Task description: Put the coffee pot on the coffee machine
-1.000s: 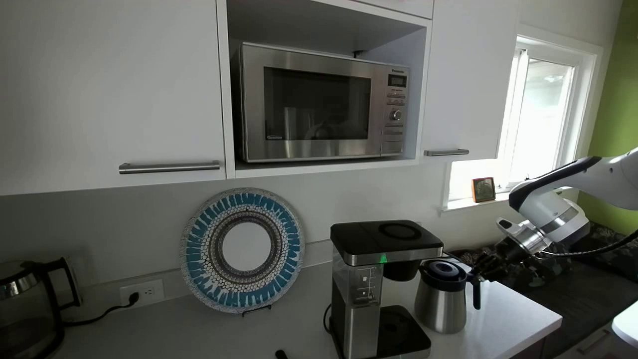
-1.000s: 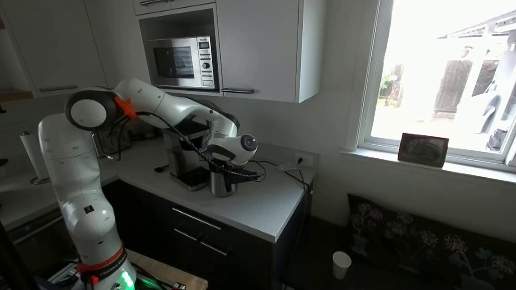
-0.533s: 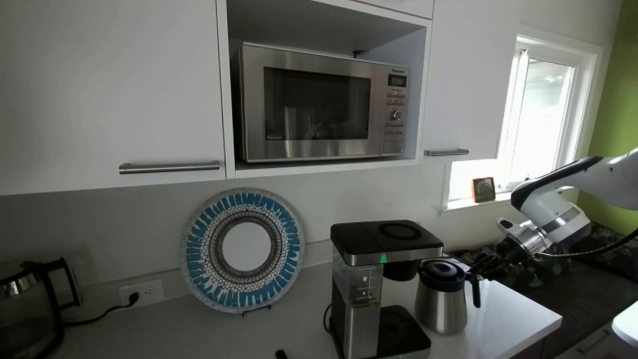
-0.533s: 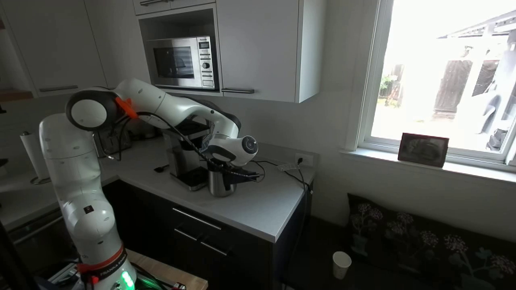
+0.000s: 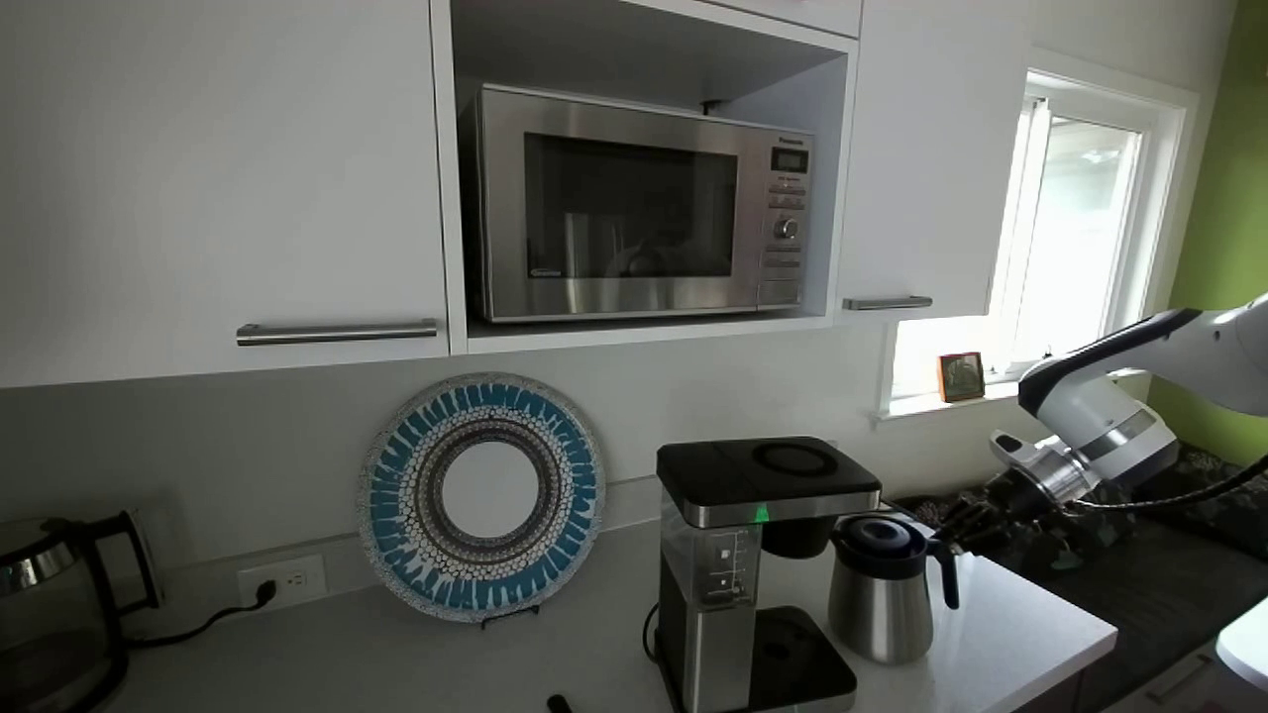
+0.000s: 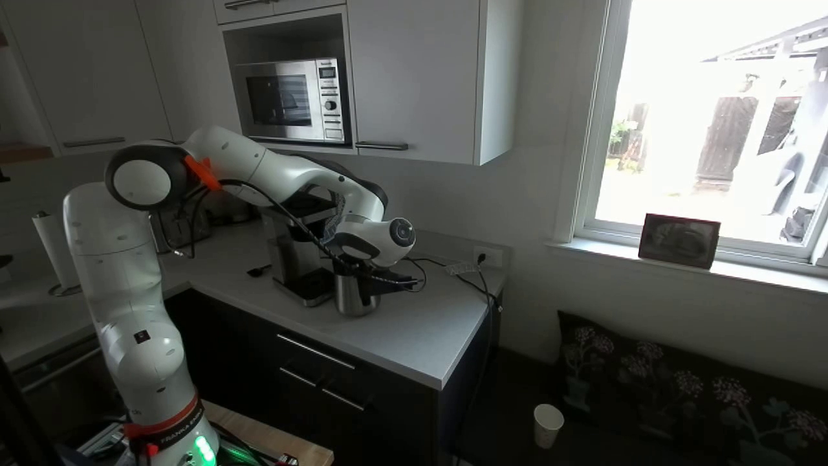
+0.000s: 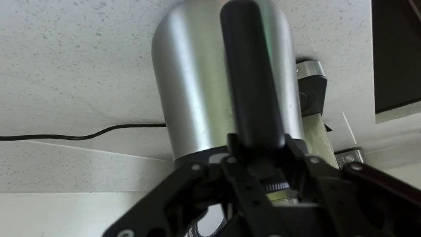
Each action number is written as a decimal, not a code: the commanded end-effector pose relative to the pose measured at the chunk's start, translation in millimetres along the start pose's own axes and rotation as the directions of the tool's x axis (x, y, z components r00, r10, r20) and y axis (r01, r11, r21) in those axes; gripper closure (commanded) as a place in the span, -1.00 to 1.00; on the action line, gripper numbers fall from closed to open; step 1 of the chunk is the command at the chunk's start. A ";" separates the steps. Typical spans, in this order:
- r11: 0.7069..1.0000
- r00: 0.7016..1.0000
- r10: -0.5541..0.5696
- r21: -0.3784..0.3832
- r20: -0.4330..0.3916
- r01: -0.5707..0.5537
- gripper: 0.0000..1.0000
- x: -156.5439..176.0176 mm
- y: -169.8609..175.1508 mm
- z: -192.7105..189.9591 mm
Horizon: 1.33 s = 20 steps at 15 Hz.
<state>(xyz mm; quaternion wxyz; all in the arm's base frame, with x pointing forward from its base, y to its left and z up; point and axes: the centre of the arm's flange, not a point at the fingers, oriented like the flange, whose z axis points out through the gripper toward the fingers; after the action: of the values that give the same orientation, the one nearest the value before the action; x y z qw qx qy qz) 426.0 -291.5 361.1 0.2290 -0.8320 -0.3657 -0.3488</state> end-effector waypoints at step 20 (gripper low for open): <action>1.000 0.983 0.002 0.000 0.185 -0.002 0.50 -3.2 9.0 27.1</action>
<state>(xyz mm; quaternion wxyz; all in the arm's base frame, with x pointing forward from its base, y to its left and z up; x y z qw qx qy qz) 439.2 -282.9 345.2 0.2031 -0.8548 -0.3816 -0.2871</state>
